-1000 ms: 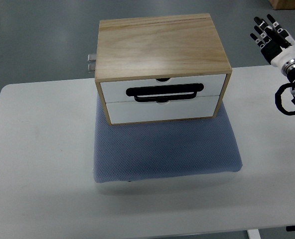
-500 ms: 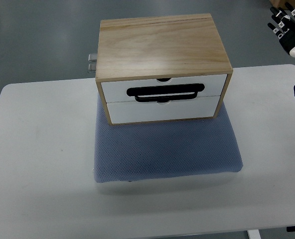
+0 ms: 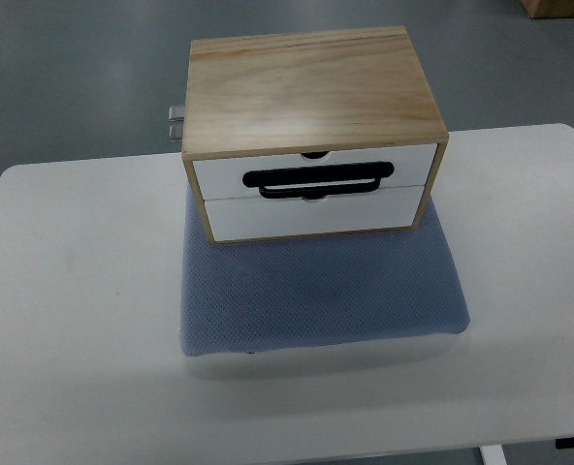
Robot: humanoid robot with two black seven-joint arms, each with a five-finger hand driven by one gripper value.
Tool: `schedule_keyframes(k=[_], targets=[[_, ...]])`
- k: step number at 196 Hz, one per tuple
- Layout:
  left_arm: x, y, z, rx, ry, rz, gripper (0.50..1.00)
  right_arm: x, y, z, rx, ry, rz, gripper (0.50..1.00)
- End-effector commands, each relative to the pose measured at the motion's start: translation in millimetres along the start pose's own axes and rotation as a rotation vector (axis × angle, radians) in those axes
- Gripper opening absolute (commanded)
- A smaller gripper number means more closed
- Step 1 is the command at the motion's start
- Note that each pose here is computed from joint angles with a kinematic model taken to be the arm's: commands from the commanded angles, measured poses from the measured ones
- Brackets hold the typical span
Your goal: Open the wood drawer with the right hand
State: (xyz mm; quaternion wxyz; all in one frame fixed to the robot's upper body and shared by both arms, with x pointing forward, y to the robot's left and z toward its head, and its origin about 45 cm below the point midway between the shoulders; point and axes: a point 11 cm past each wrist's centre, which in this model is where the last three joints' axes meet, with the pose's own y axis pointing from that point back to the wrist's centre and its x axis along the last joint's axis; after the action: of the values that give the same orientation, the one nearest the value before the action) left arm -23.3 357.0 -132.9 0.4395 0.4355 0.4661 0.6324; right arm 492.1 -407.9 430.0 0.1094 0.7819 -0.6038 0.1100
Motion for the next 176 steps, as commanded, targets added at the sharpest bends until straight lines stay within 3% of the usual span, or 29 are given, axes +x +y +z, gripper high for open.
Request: schedule_keyframes(k=[1, 31, 41, 56, 68, 69, 97, 116, 117, 136, 176], targets=[[0.0, 0.0, 0.1, 0.000, 0.000, 0.000, 1.000, -8.7, -0.9, -14.5, -0.011, 0.130, -0.065, 0.944], [0.0, 0.0, 0.1, 0.000, 0.000, 0.000, 1.000, -54.2, -2.6, -46.8, -0.014, 0.412, -0.295, 0.944], [0.0, 0.0, 0.1, 0.000, 0.000, 0.000, 1.000, -54.2, -2.6, -46.8, -0.014, 0.412, -0.295, 0.944], [0.0, 0.0, 0.1, 0.000, 0.000, 0.000, 1.000, -73.5, 2.8, -83.3, 0.018, 0.509, -0.426, 0.944], [0.2, 0.1, -0.8, 0.001, 0.000, 0.001, 1.000, -75.4, 3.1, -86.0, 0.018, 0.516, -0.438, 0.944], [0.0, 0.0, 0.1, 0.000, 0.000, 0.000, 1.000, -84.7, 4.1, -100.4, 0.019, 0.560, -0.497, 0.944], [0.0, 0.0, 0.1, 0.000, 0.000, 0.000, 1.000, -118.4, 8.5, -117.3, -0.011, 0.677, -0.628, 0.944], [0.0, 0.0, 0.1, 0.000, 0.000, 0.000, 1.000, -132.9, 11.6, -120.9, -0.022, 0.720, -0.673, 0.944], [0.2, 0.1, -0.8, 0.001, 0.000, 0.001, 1.000, -149.0, 16.4, -119.8, -0.025, 0.742, -0.726, 0.944], [0.2, 0.1, -0.8, 0.001, 0.000, 0.001, 1.000, -174.2, 24.8, -111.8, -0.028, 0.756, -0.811, 0.944], [0.2, 0.1, -0.8, 0.001, 0.000, 0.001, 1.000, -208.4, 19.6, -96.8, -0.114, 0.827, -0.881, 0.944]])
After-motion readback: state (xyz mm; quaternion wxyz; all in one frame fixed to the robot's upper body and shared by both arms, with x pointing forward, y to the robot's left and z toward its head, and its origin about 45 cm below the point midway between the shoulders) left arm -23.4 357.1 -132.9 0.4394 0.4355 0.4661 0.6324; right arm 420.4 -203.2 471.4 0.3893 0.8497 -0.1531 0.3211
